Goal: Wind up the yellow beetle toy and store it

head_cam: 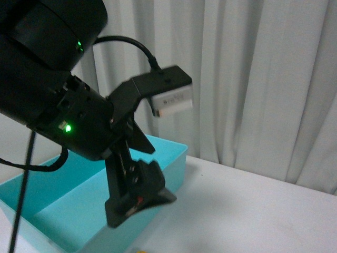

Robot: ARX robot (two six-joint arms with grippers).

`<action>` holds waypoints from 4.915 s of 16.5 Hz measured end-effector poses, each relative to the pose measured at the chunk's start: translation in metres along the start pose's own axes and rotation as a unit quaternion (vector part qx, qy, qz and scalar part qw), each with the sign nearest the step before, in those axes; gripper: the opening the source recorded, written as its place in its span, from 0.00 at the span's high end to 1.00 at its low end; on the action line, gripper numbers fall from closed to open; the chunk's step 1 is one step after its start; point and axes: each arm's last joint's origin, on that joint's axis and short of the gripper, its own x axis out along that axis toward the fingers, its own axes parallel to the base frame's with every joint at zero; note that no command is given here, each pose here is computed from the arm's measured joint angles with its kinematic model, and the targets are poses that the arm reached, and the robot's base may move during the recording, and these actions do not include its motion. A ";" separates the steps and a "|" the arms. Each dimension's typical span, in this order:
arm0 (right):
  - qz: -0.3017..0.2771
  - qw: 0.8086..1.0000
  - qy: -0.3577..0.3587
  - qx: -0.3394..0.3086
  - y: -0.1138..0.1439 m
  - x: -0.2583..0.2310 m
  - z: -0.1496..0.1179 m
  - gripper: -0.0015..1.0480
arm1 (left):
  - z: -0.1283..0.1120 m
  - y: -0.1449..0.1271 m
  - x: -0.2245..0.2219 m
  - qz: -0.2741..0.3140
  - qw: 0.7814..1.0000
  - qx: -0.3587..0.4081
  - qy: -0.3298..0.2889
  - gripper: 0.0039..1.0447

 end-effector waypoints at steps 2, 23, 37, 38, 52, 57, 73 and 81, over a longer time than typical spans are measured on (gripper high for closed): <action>0.000 1.000 0.000 0.000 0.000 0.000 0.000 0.06 | -0.002 -0.014 0.010 -0.052 0.994 0.082 0.058 0.06; 0.000 1.000 0.000 0.000 0.000 0.000 0.000 0.06 | -0.034 -0.049 0.134 -0.117 0.892 0.369 0.234 0.14; 0.000 1.000 0.000 0.000 0.000 0.000 0.000 0.06 | 0.005 -0.038 0.096 -0.152 0.949 0.227 0.154 0.62; 0.000 1.000 0.000 0.000 0.000 0.000 0.000 0.06 | 0.020 -0.030 0.082 -0.155 0.962 0.195 0.112 0.62; 0.000 1.000 0.000 0.000 0.000 0.000 0.000 0.06 | -0.052 0.142 0.044 0.195 0.950 -0.193 0.149 0.62; 0.000 1.000 0.000 0.000 0.000 0.000 0.000 0.06 | -0.071 0.140 0.069 0.208 0.939 -0.210 0.177 0.62; 0.000 1.000 0.000 0.000 0.000 0.000 0.000 0.06 | -0.112 0.121 0.121 0.159 0.931 -0.232 0.231 0.13; 0.000 1.000 0.000 0.000 0.000 0.000 0.000 0.06 | -0.041 0.132 0.007 0.198 0.953 -0.223 0.045 0.06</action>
